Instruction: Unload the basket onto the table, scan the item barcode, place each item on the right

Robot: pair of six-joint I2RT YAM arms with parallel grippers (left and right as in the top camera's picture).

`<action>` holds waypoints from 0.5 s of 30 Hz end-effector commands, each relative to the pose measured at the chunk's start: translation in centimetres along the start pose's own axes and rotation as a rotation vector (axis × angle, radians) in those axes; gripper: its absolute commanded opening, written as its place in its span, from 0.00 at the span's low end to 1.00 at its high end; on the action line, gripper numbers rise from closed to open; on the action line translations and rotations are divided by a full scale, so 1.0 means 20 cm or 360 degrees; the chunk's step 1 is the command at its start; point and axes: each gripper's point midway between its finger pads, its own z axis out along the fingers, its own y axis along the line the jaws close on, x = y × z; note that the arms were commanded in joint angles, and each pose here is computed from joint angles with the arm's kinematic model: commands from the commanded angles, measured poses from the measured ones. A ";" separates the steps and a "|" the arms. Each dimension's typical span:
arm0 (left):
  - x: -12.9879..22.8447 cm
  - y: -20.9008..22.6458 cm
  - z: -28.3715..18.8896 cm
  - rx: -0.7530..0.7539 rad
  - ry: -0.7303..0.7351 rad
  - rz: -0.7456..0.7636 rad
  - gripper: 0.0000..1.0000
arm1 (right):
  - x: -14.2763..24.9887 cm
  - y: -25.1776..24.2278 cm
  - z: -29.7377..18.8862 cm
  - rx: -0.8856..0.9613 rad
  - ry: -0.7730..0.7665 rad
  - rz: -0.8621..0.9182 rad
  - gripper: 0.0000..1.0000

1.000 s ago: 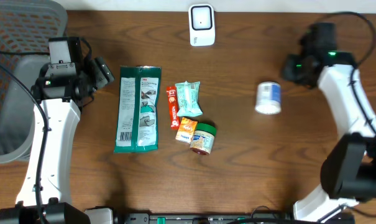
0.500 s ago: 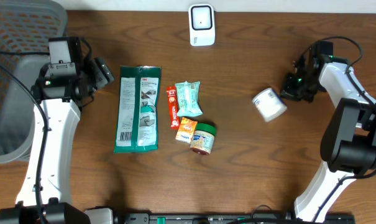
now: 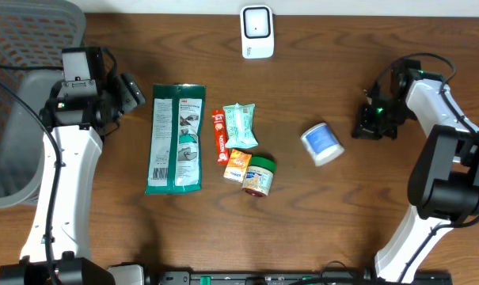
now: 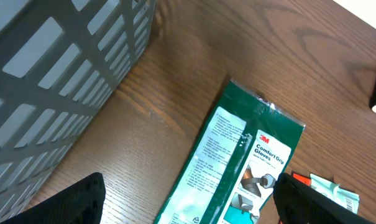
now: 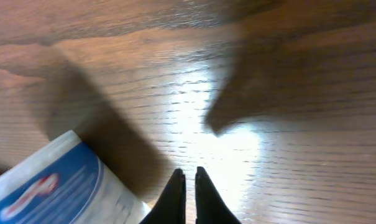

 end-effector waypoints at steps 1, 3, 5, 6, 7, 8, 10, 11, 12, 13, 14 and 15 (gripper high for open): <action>-0.01 0.01 0.00 -0.0014 -0.0010 0.0011 0.86 | 0.00 0.13 0.02 -0.0046 -0.0004 -0.0141 0.05; -0.01 0.01 0.00 -0.0014 -0.0010 0.0010 0.86 | 0.01 0.19 0.03 -0.0089 0.0008 -0.0202 0.04; -0.01 0.01 0.00 -0.0014 -0.0010 0.0011 0.86 | 0.02 0.20 0.04 -0.0076 0.0019 -0.0217 0.03; -0.01 0.01 0.00 -0.0014 -0.0010 0.0010 0.86 | 0.02 0.21 0.04 -0.0075 0.0018 -0.0215 0.03; -0.01 0.01 0.00 -0.0014 -0.0010 0.0010 0.86 | 0.02 0.21 0.04 -0.0075 0.0014 -0.0216 0.04; -0.01 0.01 0.00 -0.0014 -0.0010 0.0011 0.86 | 0.02 0.20 0.04 -0.0076 0.0012 -0.0216 0.03; -0.01 0.01 0.00 -0.0014 -0.0010 0.0010 0.86 | 0.02 0.21 0.04 -0.0078 0.0009 -0.0219 0.01; -0.01 0.01 0.00 -0.0014 -0.0010 0.0010 0.86 | 0.01 0.21 0.04 -0.0078 0.0009 -0.0220 0.01; -0.01 0.01 0.00 -0.0014 -0.0010 0.0010 0.86 | 0.02 0.21 0.04 -0.0077 0.0011 -0.0219 0.01; -0.01 0.01 0.00 -0.0014 -0.0010 0.0010 0.86 | 0.02 0.21 0.03 -0.0080 0.0016 -0.0216 0.01; -0.01 0.01 0.00 -0.0014 -0.0010 0.0011 0.86 | 0.02 0.22 0.03 -0.0092 0.0025 -0.0213 0.01; -0.01 0.01 0.00 -0.0014 -0.0010 0.0010 0.86 | 0.03 0.23 0.02 -0.0116 0.0038 -0.0209 0.01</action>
